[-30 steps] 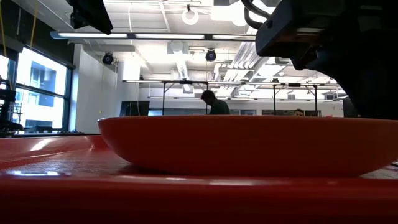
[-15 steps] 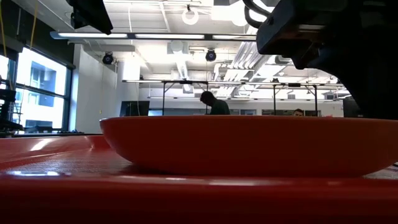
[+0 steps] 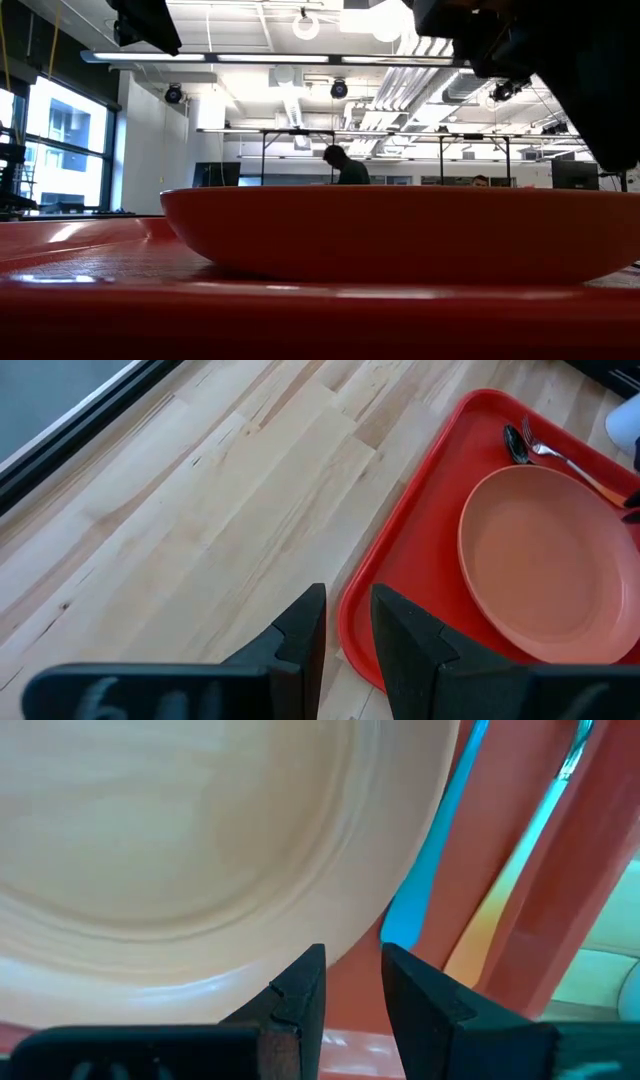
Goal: Pick and place plate/cup/fork/spoon on tray
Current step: Put the blue glass on the red tray to the top left of the orange plate
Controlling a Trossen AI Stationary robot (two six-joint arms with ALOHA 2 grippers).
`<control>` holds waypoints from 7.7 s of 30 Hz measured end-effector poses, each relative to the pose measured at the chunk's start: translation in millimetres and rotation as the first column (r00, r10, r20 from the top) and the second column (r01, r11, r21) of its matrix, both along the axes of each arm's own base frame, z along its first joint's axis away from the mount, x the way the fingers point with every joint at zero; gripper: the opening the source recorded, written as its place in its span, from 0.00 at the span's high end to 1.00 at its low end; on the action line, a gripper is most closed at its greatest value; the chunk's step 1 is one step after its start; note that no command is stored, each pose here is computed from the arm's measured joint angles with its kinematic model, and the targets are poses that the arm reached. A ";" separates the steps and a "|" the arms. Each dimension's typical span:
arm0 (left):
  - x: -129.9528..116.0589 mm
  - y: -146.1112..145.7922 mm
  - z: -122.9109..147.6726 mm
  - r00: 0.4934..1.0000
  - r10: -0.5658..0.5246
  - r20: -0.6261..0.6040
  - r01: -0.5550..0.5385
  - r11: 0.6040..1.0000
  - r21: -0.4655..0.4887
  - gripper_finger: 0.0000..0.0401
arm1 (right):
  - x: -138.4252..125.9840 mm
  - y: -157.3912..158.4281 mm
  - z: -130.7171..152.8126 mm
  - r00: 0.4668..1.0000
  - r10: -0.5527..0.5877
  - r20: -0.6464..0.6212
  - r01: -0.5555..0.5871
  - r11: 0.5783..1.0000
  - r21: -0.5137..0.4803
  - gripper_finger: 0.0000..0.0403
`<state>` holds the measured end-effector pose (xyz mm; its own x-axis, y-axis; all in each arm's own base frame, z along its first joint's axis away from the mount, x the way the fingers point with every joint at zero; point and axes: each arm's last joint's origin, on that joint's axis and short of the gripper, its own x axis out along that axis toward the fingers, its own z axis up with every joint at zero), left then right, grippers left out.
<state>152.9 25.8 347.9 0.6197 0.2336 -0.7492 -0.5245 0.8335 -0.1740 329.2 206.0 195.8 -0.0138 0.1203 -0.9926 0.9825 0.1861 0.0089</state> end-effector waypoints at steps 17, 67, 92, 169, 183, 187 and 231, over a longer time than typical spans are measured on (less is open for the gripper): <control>-9.9 -4.3 -8.1 0.994 0.000 -0.109 -0.016 0.989 -0.147 0.82 | -15.9 -29.1 68.6 0.952 0.030 0.304 0.042 0.973 -0.228 0.77; -26.5 -84.2 -80.9 0.764 -0.500 -0.407 0.397 0.862 -0.315 0.64 | -52.7 -110.0 114.5 0.899 0.435 -0.056 -0.415 0.801 -0.432 0.77; -25.0 -89.5 -120.1 0.752 -0.335 -0.568 0.199 0.937 -0.289 0.82 | -49.3 -120.7 114.6 0.867 0.489 -0.097 -0.476 0.755 -0.452 0.77; 119.8 -55.4 -97.8 0.857 -0.100 -0.505 -0.043 0.963 -0.264 0.99 | -39.5 -136.4 114.9 0.902 0.430 -0.048 -0.395 0.771 -0.500 0.77; 127.5 -55.5 -108.6 0.847 -0.088 -0.524 -0.046 0.970 -0.238 0.97 | -39.3 -136.4 114.8 0.902 0.430 -0.047 -0.393 0.769 -0.504 0.77; 127.8 -55.5 -108.4 0.849 -0.089 -0.521 -0.044 0.970 -0.238 0.95 | -39.4 -136.5 114.5 0.901 0.430 -0.049 -0.394 0.769 -0.504 0.77; 126.8 -55.9 -104.5 0.857 -0.119 -0.501 -0.028 0.961 -0.276 0.71 | -39.4 -136.6 114.5 0.899 0.436 -0.052 -0.400 0.764 -0.506 0.77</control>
<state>279.7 -30.0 243.4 0.1394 -0.0371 -0.9895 -0.5623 0.8196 -0.1099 289.8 69.5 310.3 0.1189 -0.3860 -0.9148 0.8069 0.5744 -0.1375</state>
